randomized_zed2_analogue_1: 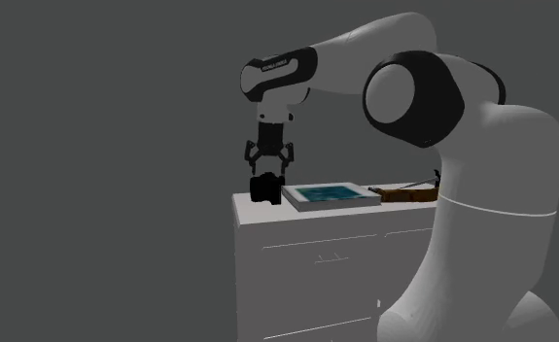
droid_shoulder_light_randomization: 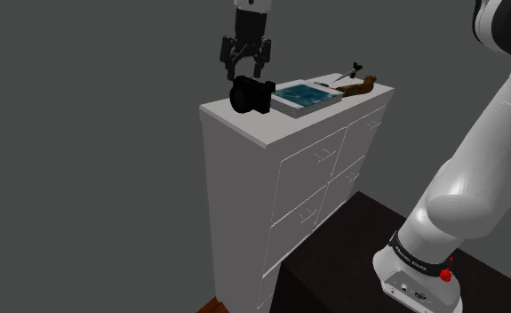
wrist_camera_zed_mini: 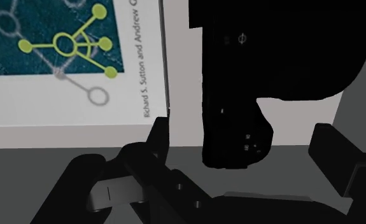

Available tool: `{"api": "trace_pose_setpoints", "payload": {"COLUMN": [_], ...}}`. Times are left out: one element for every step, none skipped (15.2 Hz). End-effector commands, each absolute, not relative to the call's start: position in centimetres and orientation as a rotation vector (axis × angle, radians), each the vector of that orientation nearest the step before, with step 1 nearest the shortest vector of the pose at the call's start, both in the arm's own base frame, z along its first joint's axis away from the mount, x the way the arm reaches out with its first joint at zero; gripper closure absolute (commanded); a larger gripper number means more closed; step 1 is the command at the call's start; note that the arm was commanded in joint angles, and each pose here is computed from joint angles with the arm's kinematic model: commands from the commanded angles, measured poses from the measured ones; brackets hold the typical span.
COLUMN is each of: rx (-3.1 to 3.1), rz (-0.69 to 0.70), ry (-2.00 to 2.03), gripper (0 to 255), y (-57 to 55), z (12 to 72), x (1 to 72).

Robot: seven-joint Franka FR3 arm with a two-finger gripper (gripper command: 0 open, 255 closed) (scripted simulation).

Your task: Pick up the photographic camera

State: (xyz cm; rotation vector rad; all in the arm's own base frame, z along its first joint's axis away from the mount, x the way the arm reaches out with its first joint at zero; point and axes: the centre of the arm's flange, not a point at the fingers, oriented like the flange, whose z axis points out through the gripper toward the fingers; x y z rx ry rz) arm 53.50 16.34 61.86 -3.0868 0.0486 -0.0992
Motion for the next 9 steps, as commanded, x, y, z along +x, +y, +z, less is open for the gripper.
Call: {"api": "trace_pose_setpoints", "payload": {"rx": [-3.087,-3.087,-3.087,-3.087,-3.087,-3.087,-3.087,-3.087,-3.087], "rz": [-0.100,-0.100,-0.100,-0.100,-0.100,-0.100,-0.100,-0.100,-0.100], "ry": [0.049,0.049,0.049,0.049,0.049,0.049,0.049,0.049,0.049], "gripper": [0,0,0,0,255,255,255,255,255], "y": [16.33,16.33,16.33,16.33,16.39,16.38,16.38,16.38,16.37], "z": [60.80,60.28,59.97,59.97,59.97,59.97,59.98,59.99,59.99], "x": [53.54,53.54,53.53,53.54,53.54,53.56,53.57,53.57,53.56]}}
